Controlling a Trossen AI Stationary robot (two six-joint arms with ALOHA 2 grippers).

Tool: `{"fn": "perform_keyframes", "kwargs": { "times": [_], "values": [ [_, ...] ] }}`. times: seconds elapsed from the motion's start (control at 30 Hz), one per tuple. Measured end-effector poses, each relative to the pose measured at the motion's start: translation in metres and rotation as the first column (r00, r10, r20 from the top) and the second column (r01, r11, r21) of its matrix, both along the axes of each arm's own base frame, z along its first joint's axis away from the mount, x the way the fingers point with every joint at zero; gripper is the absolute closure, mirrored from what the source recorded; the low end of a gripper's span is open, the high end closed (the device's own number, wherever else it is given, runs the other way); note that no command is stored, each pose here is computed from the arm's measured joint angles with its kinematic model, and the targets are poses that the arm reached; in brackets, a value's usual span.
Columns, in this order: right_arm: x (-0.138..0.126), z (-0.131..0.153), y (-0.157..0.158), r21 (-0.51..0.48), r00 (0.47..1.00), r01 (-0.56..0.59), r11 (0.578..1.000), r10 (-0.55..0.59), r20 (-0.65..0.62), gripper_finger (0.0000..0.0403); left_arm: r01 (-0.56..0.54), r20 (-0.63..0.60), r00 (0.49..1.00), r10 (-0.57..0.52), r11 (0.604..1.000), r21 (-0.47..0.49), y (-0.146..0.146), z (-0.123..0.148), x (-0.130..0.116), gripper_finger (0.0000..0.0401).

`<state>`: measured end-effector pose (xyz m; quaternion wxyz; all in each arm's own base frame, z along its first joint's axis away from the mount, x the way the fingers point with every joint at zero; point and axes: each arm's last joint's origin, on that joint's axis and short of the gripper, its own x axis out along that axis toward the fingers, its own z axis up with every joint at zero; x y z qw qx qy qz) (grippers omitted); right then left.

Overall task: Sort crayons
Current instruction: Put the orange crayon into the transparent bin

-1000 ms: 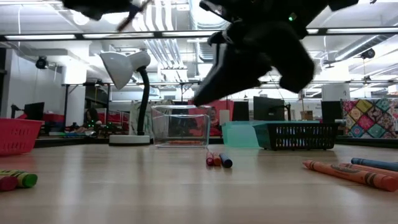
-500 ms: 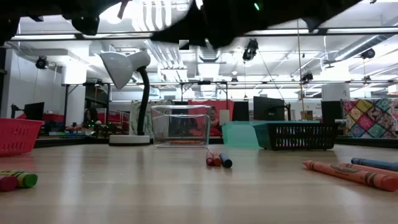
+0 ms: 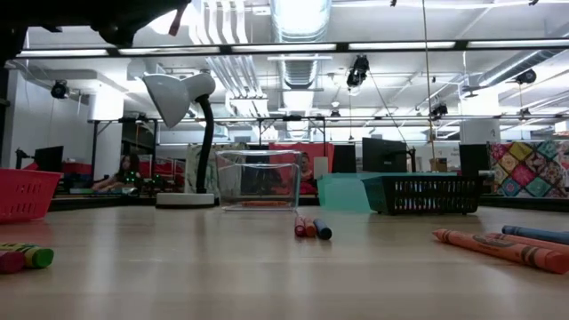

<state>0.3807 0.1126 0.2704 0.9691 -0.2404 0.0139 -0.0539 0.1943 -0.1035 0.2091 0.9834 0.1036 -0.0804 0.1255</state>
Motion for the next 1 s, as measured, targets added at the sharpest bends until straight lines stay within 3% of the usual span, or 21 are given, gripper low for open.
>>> {"fn": "perform_keyframes", "kwargs": {
  "times": [0.27, 0.43, 0.67, 0.77, 1.0],
  "values": [
    [-0.009, 0.017, -0.01, 0.213, 1.0, -0.022, 0.977, 0.018, 0.022, 0.0392, 0.001, -0.004, 1.0, 0.0, 1.0, 0.006, 0.0, -0.001, 0.001, 0.0401],
    [-0.008, 0.017, -0.012, 0.231, 0.999, -0.028, 0.972, 0.023, 0.027, 0.0368, 0.003, 0.002, 1.0, -0.003, 1.0, -0.001, 0.0, 0.0, 0.001, 0.0401],
    [-0.001, 0.014, -0.02, 0.285, 0.999, -0.051, 0.957, 0.044, 0.032, 0.0302, 0.002, 0.043, 0.999, -0.001, 1.0, -0.023, 0.003, 0.004, 0.001, 0.0401],
    [0.004, 0.01, -0.025, 0.287, 0.999, -0.04, 0.957, 0.035, 0.021, 0.0274, 0.053, 0.084, 0.995, -0.05, 0.998, -0.028, 0.005, 0.006, 0.004, 0.0401],
    [0.008, 0.015, -0.032, 0.306, 0.99, -0.127, 0.943, 0.101, 0.1, 0.0229, 0.057, 0.11, 0.993, -0.052, 0.998, -0.036, 0.006, 0.003, 0.008, 0.0401]
  ]
}}
